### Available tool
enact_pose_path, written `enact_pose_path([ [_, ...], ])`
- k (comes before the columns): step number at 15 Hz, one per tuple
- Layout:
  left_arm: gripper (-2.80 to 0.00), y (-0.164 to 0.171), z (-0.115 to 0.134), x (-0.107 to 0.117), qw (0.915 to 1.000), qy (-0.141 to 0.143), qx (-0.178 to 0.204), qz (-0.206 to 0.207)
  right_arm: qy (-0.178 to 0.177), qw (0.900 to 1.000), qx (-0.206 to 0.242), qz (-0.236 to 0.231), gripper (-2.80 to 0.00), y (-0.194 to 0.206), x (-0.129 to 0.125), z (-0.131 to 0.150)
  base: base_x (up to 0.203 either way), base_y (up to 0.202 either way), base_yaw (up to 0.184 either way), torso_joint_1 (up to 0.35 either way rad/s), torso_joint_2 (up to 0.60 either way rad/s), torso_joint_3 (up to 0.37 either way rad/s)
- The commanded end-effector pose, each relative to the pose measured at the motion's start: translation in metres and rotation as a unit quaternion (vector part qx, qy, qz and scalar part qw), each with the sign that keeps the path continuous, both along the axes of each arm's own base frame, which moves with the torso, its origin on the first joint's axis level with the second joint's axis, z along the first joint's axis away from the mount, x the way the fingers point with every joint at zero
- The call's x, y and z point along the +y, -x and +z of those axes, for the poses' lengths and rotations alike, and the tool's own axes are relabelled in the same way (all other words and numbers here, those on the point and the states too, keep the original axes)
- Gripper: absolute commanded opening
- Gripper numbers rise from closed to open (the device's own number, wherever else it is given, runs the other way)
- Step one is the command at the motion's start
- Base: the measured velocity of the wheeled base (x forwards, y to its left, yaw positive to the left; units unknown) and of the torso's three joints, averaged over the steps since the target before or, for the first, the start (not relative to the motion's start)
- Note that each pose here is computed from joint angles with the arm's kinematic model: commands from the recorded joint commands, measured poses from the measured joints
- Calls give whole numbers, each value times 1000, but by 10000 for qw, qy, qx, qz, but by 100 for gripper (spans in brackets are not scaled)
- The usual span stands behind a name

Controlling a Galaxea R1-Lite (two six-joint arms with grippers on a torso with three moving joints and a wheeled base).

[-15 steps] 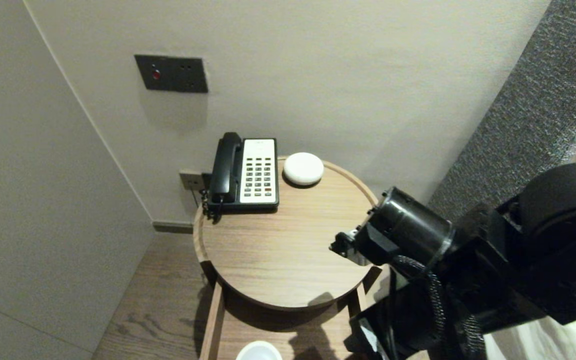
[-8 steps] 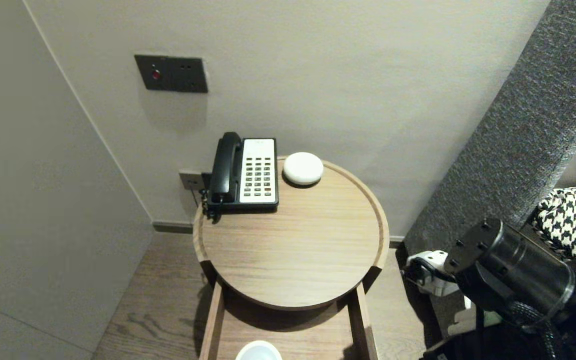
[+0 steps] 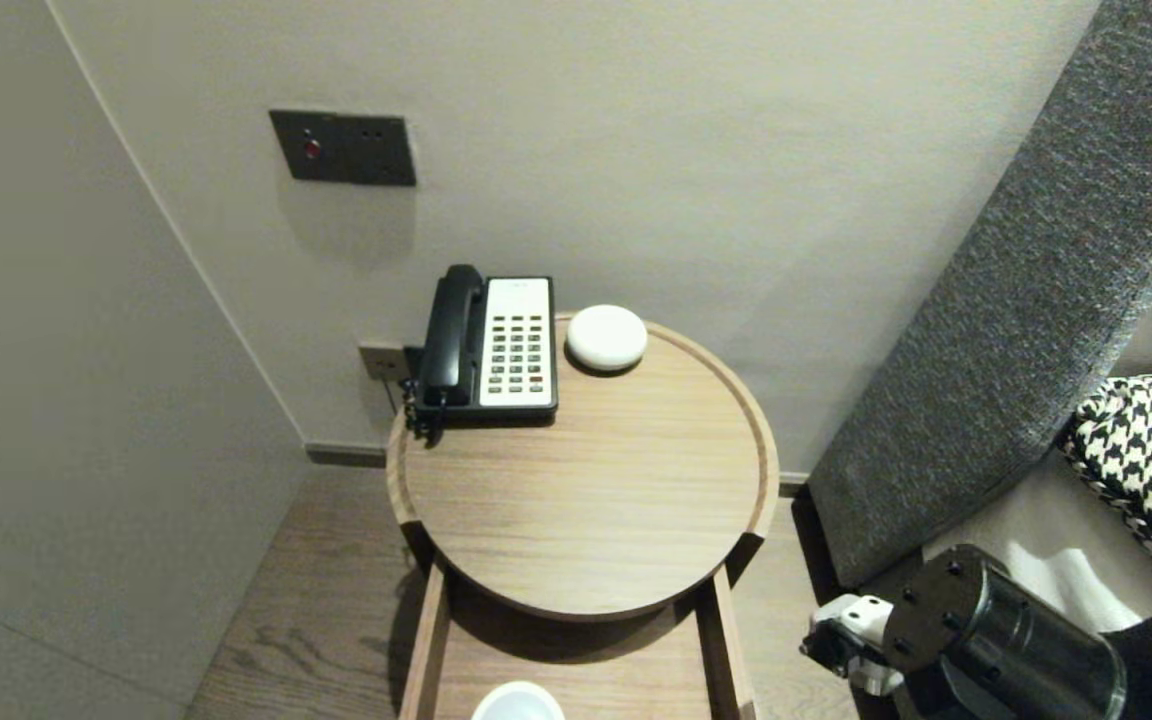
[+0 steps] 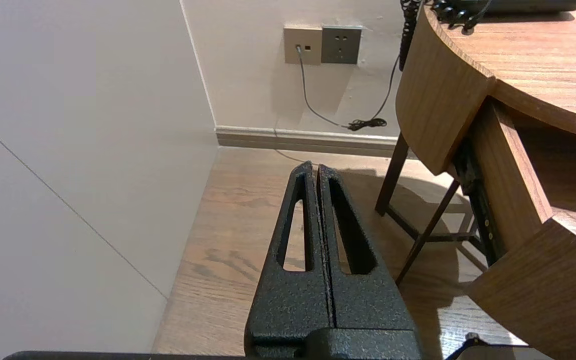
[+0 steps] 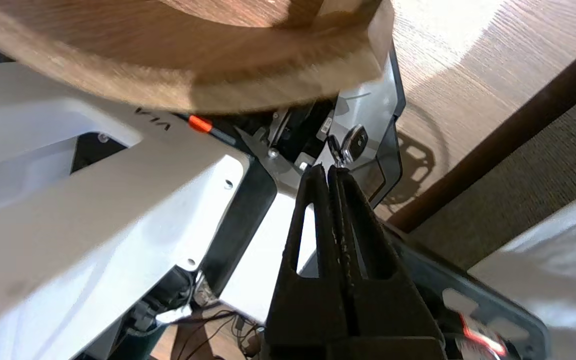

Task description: Close the nightstand drawer

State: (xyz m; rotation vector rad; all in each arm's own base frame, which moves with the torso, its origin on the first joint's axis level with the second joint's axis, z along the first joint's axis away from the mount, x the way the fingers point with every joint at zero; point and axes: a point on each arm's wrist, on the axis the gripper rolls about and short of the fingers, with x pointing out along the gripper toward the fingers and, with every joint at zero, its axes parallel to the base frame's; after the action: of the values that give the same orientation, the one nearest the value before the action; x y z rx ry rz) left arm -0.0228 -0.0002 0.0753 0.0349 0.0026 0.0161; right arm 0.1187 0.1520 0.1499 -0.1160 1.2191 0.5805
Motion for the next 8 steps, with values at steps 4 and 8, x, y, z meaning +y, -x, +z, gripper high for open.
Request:
enact_pose_path([
  [4, -280, 0, 0, 0, 10000, -2, 3, 4, 224, 9995, 192, 83, -280, -6, 13, -24, 0, 0, 0, 0, 0, 0],
  [8, -280, 0, 0, 0, 10000, -2, -4, 4, 127, 9999, 86, 78, -280, -14, 24, -31, 0, 0, 0, 0, 0, 0],
])
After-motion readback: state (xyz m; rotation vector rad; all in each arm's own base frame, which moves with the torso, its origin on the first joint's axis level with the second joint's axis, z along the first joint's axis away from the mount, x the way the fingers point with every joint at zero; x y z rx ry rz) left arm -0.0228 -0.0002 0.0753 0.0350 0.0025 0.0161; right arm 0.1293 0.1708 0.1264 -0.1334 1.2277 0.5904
